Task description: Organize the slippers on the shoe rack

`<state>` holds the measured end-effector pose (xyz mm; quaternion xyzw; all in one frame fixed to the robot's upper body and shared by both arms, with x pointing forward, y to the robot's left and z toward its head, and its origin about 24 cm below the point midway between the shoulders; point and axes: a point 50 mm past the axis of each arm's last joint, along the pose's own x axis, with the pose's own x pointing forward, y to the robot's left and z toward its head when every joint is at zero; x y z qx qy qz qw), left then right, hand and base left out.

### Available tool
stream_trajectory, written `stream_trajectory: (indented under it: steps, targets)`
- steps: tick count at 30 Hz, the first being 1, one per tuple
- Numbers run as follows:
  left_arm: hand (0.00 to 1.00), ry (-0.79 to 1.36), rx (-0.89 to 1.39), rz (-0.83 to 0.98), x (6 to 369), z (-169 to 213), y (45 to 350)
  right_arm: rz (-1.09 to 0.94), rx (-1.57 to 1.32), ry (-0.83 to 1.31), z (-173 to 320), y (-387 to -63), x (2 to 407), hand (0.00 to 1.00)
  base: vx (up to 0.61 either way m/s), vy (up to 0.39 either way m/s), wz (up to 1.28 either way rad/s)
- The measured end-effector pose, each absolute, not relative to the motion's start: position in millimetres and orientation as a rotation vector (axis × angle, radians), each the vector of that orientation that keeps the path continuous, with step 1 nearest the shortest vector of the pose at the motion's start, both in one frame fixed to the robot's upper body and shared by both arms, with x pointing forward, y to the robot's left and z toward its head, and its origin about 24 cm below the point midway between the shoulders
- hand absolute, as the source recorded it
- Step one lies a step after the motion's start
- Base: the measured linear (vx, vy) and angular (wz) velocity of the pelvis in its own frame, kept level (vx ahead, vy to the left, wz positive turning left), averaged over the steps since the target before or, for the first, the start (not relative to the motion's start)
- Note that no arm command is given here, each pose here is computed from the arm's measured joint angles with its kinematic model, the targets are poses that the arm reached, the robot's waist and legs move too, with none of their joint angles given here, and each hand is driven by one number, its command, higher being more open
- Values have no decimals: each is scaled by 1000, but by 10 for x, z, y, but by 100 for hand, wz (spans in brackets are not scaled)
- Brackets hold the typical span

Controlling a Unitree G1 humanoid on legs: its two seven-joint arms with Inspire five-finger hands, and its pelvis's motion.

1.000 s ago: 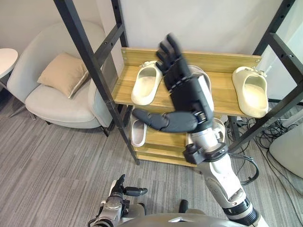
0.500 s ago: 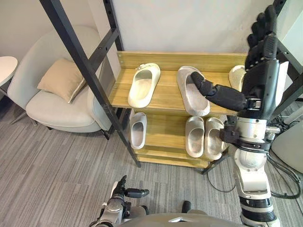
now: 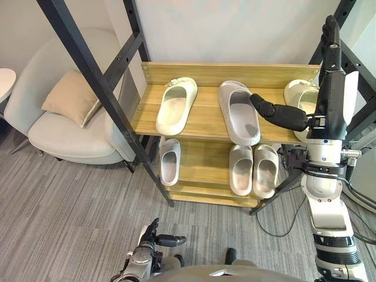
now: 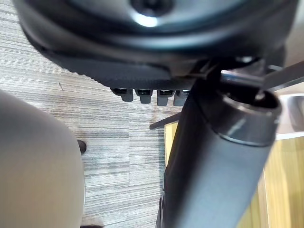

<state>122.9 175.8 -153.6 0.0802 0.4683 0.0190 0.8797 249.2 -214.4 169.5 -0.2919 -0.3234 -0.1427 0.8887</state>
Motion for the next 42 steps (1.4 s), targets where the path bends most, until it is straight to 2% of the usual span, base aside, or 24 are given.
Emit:
stream_trajectory:
  steps: [11,22,23,33,42]
  targets:
    - [100,973,179,49,1237,-1527,1819,-251,-703,-450,1296,-2211,2700,100,16,2,1]
    - [100,971,187,53,1242,-1521,1853,-217,-731,-434,1286,-2179,2825,100,-10,3,1]
    - [100,971,187,54,1241,-1521,1855,-211,-733,-440,1301,-2166,2840,0,0,0,0]
    - [100,956,189,47,1275,-1505,1876,-77,-618,-402,1314,-2001,3096,0,-4,1,2]
    - [100,948,183,36,1302,-1496,1868,-49,-562,-427,1432,-1998,3166,0,-15,0,7]
